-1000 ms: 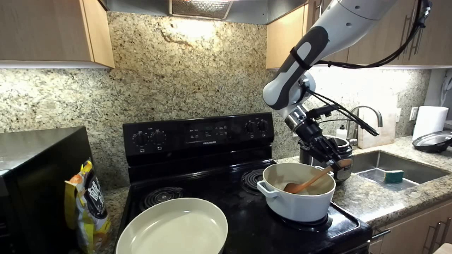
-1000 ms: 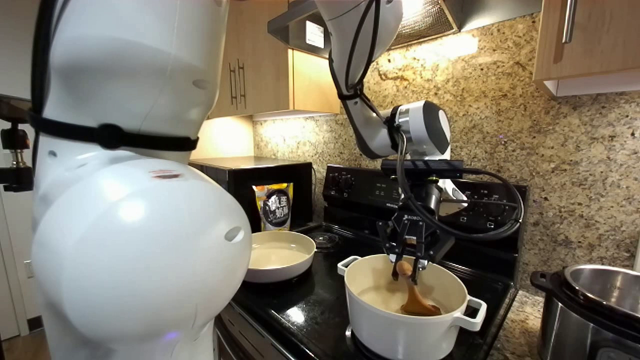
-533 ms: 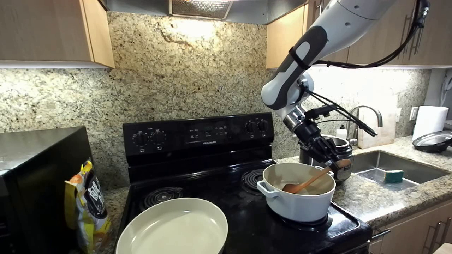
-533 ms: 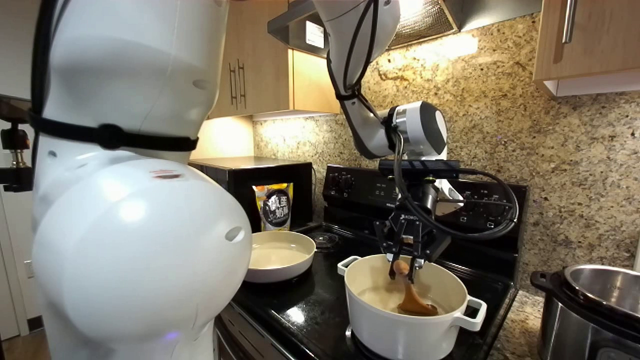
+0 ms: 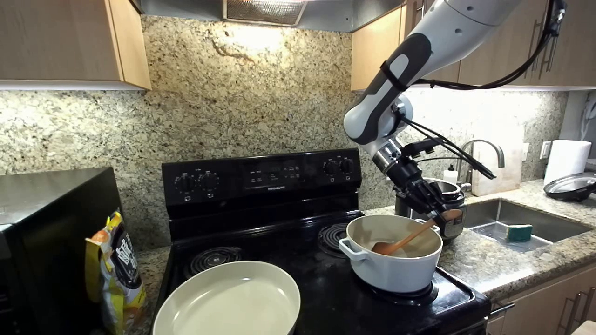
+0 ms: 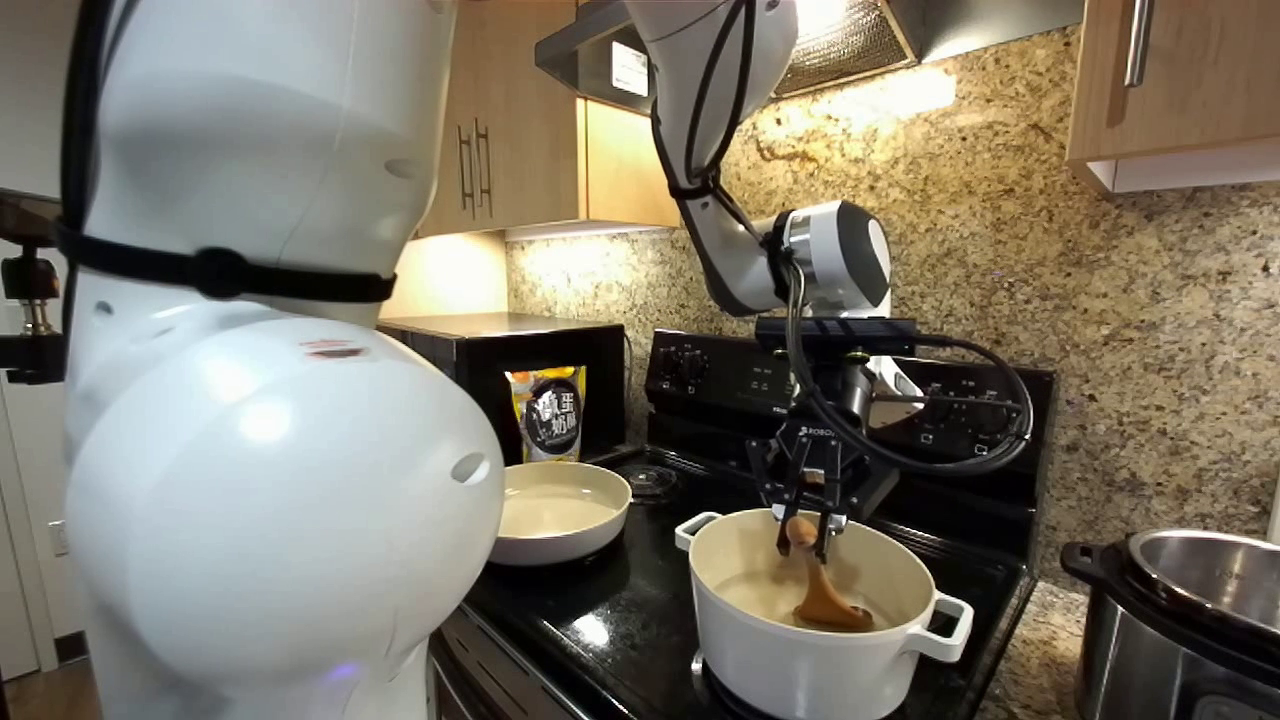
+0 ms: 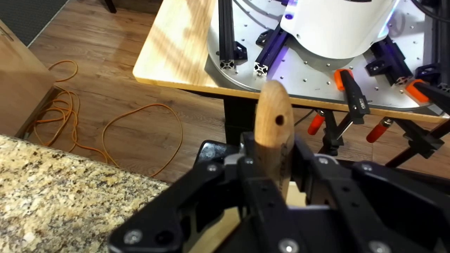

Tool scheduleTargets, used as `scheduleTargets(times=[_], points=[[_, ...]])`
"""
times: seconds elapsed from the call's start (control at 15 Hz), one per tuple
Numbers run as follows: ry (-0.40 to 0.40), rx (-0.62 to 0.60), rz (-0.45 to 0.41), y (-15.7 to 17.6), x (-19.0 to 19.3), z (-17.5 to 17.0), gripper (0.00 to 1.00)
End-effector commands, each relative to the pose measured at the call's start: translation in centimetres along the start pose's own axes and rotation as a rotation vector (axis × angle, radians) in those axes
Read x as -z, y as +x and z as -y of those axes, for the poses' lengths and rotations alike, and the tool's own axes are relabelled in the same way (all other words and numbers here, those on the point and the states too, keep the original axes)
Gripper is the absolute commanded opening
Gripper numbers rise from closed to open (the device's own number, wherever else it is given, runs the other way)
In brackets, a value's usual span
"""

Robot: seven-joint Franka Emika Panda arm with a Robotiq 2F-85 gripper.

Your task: Use the wooden spoon to stir the pot.

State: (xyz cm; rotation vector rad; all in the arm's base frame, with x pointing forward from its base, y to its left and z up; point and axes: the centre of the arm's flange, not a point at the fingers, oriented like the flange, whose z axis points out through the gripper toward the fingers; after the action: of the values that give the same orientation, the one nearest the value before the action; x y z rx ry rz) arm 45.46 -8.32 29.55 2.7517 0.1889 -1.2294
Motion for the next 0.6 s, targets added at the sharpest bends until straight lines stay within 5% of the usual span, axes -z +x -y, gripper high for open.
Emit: scheduleTargets(times=[0.0,0.53], points=[[-0.029,0.027,-0.006,-0.6,0.5,0.6,0.08],[0.010,0.009,-0.047,0.3,2.8,1.2,0.08]])
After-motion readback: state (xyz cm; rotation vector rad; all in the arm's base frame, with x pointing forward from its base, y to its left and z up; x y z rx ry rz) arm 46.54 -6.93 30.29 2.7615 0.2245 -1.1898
